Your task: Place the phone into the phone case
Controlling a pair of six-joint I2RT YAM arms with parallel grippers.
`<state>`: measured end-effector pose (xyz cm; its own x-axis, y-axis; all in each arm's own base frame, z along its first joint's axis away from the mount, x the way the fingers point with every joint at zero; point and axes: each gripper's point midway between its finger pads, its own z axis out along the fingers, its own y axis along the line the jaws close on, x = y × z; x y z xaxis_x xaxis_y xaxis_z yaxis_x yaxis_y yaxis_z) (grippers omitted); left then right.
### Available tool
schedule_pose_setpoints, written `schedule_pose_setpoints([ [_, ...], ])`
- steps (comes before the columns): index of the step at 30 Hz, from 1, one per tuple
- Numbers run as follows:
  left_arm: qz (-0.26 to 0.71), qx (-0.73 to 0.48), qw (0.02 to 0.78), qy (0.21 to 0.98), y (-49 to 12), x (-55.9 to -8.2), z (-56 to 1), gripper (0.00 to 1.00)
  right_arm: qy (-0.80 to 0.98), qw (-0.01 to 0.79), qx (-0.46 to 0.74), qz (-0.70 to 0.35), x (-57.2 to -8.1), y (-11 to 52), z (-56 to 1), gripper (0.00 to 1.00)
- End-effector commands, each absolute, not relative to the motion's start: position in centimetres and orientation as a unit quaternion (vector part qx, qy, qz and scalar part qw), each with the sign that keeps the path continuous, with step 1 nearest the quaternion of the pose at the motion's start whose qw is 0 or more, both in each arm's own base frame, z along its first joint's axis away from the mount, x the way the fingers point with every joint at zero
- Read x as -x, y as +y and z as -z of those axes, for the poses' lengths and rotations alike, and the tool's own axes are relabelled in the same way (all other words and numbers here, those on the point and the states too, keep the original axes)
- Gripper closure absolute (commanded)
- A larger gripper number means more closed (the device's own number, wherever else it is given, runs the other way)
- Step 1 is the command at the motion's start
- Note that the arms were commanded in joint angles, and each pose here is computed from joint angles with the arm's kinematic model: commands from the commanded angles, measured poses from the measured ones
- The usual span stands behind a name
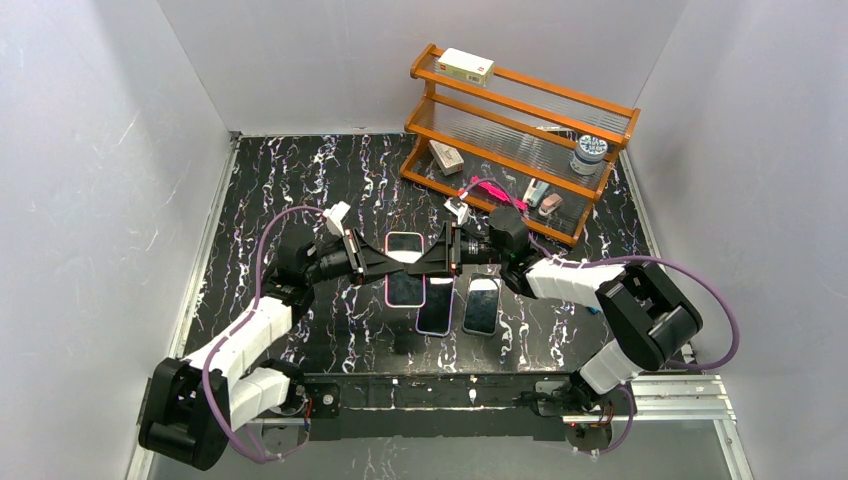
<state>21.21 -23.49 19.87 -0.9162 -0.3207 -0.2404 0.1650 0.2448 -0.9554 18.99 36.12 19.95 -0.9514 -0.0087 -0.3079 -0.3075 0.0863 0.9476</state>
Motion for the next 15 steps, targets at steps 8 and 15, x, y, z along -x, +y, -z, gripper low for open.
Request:
schedule_pose_setpoints([
  [8,0.609,0.053,0.206,0.764,-23.5,-21.8,-20.3,0.72,0.704,0.127,0.087,-0.694,-19.5,36.3,-21.5,0.99],
  [15,0.597,0.07,0.197,0.774,-22.8,-20.5,-19.2,0.51,0.702,0.155,0.033,-0.694,-21.0,35.9,-21.5,0.99],
])
